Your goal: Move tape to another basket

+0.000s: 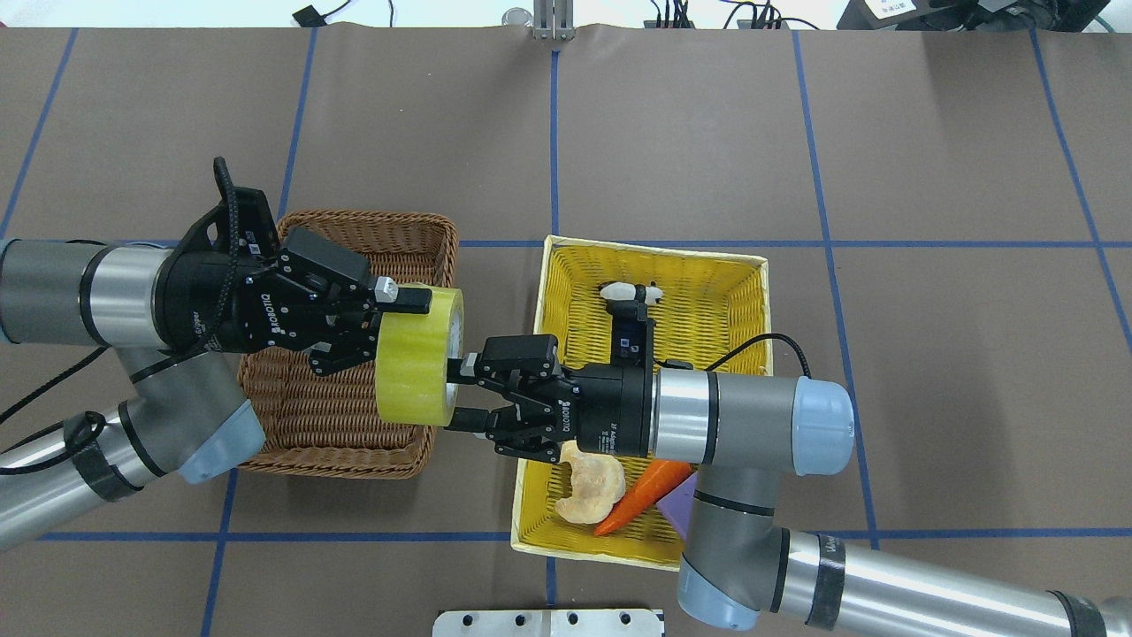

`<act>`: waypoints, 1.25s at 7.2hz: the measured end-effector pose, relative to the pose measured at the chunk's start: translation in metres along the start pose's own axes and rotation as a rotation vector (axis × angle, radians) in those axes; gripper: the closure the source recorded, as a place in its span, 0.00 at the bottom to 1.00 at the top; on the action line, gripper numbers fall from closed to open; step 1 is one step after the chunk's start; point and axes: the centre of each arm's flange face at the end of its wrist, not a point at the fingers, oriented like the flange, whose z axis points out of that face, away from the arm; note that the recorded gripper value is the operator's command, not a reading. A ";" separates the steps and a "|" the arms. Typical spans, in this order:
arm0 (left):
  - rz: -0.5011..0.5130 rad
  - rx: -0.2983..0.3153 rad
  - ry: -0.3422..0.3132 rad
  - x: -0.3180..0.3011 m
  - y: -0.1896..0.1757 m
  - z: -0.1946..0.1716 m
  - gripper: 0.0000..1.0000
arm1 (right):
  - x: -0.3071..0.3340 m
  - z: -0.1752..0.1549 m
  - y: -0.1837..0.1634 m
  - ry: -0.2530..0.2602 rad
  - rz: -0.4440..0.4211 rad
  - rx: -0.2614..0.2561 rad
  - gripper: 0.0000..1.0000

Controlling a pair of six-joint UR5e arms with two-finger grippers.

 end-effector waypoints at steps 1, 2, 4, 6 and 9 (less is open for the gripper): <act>0.001 0.001 -0.002 0.000 0.000 -0.001 1.00 | -0.007 -0.005 -0.007 -0.009 -0.011 0.010 0.00; 0.002 0.006 -0.005 -0.001 -0.001 -0.003 1.00 | -0.018 -0.016 -0.019 -0.018 -0.030 0.028 0.00; 0.065 0.073 -0.034 0.005 -0.013 -0.023 1.00 | -0.037 -0.058 -0.055 0.010 -0.094 0.080 0.00; 0.193 0.210 -0.150 0.009 -0.035 -0.046 1.00 | -0.056 -0.120 -0.102 0.150 -0.298 0.090 0.00; 0.362 0.370 -0.390 -0.017 -0.062 -0.086 1.00 | -0.102 -0.226 -0.176 0.416 -0.624 0.148 0.00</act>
